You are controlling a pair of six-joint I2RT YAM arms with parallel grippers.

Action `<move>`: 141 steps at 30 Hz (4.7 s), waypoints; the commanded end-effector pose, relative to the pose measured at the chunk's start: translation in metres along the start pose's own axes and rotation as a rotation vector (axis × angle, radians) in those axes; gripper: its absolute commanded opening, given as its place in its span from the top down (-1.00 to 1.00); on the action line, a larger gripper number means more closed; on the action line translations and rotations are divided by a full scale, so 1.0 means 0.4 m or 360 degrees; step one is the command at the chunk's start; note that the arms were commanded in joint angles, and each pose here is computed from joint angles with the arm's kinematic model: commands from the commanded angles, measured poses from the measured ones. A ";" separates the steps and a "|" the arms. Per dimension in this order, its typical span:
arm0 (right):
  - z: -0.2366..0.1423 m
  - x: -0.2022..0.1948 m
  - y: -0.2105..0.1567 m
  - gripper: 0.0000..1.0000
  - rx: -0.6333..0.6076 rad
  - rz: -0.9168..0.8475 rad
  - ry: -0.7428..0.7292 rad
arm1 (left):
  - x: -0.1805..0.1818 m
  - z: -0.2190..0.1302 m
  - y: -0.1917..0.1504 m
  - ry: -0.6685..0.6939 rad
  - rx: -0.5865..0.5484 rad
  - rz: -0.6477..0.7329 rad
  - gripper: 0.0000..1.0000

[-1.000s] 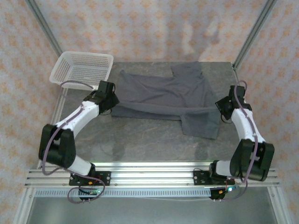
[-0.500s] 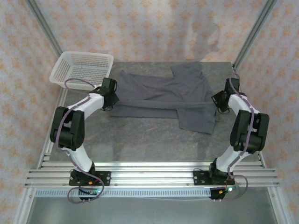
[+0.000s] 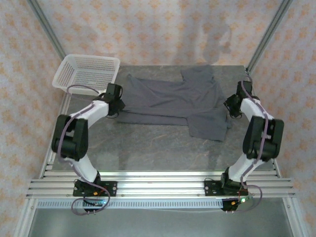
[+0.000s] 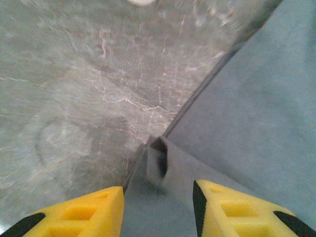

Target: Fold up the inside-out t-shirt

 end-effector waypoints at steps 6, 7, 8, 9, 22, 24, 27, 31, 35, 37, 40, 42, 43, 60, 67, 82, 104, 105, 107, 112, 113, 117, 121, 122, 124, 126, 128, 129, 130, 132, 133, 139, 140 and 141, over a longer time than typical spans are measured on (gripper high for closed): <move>-0.123 -0.147 -0.169 0.21 -0.0067 -0.0026 -0.0110 | -0.044 -0.235 -0.087 -0.0581 0.0101 0.0380 0.34; -0.120 -0.161 -0.193 0.17 -0.0029 -0.0040 -0.0110 | -0.048 -0.258 -0.118 -0.0656 0.0127 0.0492 0.40; -0.113 -0.170 -0.214 0.16 0.0018 -0.0060 -0.0089 | -0.051 -0.279 -0.147 -0.0725 0.0149 0.0580 0.46; -0.104 -0.176 -0.238 0.16 0.0080 -0.0087 -0.0064 | -0.055 -0.304 -0.180 -0.0808 0.0170 0.0674 0.50; -0.012 -0.183 -0.310 0.24 0.0354 -0.0147 0.0005 | -0.054 -0.432 -0.340 -0.1273 0.0283 0.1138 0.38; -0.010 -0.173 -0.306 0.48 0.0360 -0.0153 0.0011 | -0.055 -0.431 -0.337 -0.1256 0.0269 0.1127 0.34; -0.034 -0.146 -0.294 0.96 0.0347 -0.0147 0.0051 | -0.051 -0.428 -0.335 -0.1234 0.0258 0.1117 0.25; -0.093 -0.066 -0.265 1.00 0.0262 -0.0081 0.0251 | -0.046 -0.429 -0.339 -0.1222 0.0238 0.1127 0.05; -0.099 0.041 -0.200 1.00 0.0242 0.0011 0.0393 | -0.043 -0.423 -0.348 -0.1215 0.0220 0.1125 -0.02; -0.073 0.093 -0.151 1.00 0.0233 0.0084 0.0400 | -0.041 -0.419 -0.353 -0.1221 0.0225 0.1103 -0.04; -0.020 0.152 -0.083 1.00 0.0163 0.0204 0.0387 | -0.028 -0.410 -0.351 -0.1132 0.0224 0.1083 -0.05; 0.022 0.186 -0.039 1.00 0.0123 0.0246 0.0351 | -0.016 -0.413 -0.355 -0.1098 0.0235 0.1124 -0.07; 0.042 0.199 -0.021 1.00 0.0111 0.0257 0.0333 | -0.011 -0.416 -0.357 -0.1089 0.0230 0.1138 -0.08; 0.048 0.316 0.137 0.14 0.0020 -0.0121 0.0180 | 0.032 -0.355 -0.317 -0.0617 0.0067 0.0944 -0.09; 0.024 0.150 -0.023 0.69 0.0051 -0.0097 0.0177 | 0.000 -0.223 -0.228 -0.0251 -0.0028 0.0449 1.00; 0.160 -0.028 -0.135 1.00 0.0437 -0.0112 -0.0168 | -0.001 0.107 -0.179 0.0080 0.0216 0.0186 1.00; -0.001 -0.246 -0.377 0.66 0.0675 -0.0076 -0.0440 | 0.373 -0.156 -0.418 -0.0033 0.0308 0.0157 1.00; -0.009 -0.239 -0.372 0.66 0.0679 -0.0086 -0.0421 | 0.379 -0.164 -0.419 -0.0060 0.0300 0.0136 1.00; -0.039 -0.196 -0.343 0.64 0.0641 -0.0121 -0.0306 | 0.373 -0.184 -0.408 -0.0149 0.0259 0.0114 1.00; -0.141 -0.035 -0.194 0.20 0.0124 -0.0261 0.0089 | 0.274 -0.270 -0.307 -0.0310 -0.0001 0.0205 0.22; -0.152 -0.001 -0.157 0.14 0.0010 -0.0297 0.0168 | 0.249 -0.287 -0.285 -0.0326 -0.0053 0.0228 0.14; -0.108 0.093 -0.030 0.08 -0.0214 -0.0543 0.0092 | 0.161 -0.328 -0.225 -0.0394 -0.0139 0.0340 0.10; -0.005 0.174 0.047 0.08 -0.0136 -0.0723 0.0020 | 0.110 -0.329 -0.201 -0.0466 -0.0095 0.0397 0.09; 0.024 0.194 0.059 0.08 -0.0105 -0.0757 0.0015 | 0.102 -0.329 -0.196 -0.0490 -0.0086 0.0399 0.09; 0.075 0.221 0.079 0.08 -0.0058 -0.0823 -0.0020 | 0.092 -0.334 -0.190 -0.0543 -0.0077 0.0406 0.07; 0.127 0.237 0.095 0.09 -0.0001 -0.0876 -0.0060 | 0.084 -0.345 -0.187 -0.0610 -0.0069 0.0426 0.04; 0.172 0.250 0.106 0.09 0.0058 -0.0918 -0.0097 | 0.076 -0.358 -0.186 -0.0677 -0.0057 0.0458 -0.01; 0.187 0.253 0.107 0.09 0.0083 -0.0927 -0.0105 | 0.076 -0.361 -0.186 -0.0685 -0.0054 0.0465 -0.04; 0.205 0.252 0.103 0.10 0.0123 -0.0933 -0.0121 | 0.077 -0.365 -0.184 -0.0686 -0.0055 0.0472 -0.09; 0.231 0.248 0.091 0.10 0.0177 -0.0935 -0.0126 | 0.082 -0.367 -0.183 -0.0666 -0.0057 0.0477 -0.11; 0.244 0.245 0.083 0.10 0.0206 -0.0937 -0.0117 | 0.086 -0.365 -0.182 -0.0652 -0.0060 0.0474 -0.12; 0.296 0.230 0.059 0.18 0.0309 -0.0984 -0.0156 | 0.089 -0.345 -0.190 -0.0622 -0.0031 0.0456 -0.12; 0.304 0.228 0.058 0.20 0.0319 -0.0995 -0.0165 | 0.086 -0.343 -0.191 -0.0627 -0.0022 0.0454 -0.12; 0.312 0.228 0.058 0.21 0.0328 -0.1010 -0.0165 | 0.081 -0.342 -0.191 -0.0639 -0.0015 0.0451 -0.12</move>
Point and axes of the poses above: each hand's point on the last joint's axis, 136 mm out from that joint toward the fingers, its own z axis out along the fingers, its own x axis along the line the jaws close on, y = z × x, the point moved 7 cm from there along -z, back along the fingers, and after that the axes turned 8 degrees about -z, right-handed, at the moved point
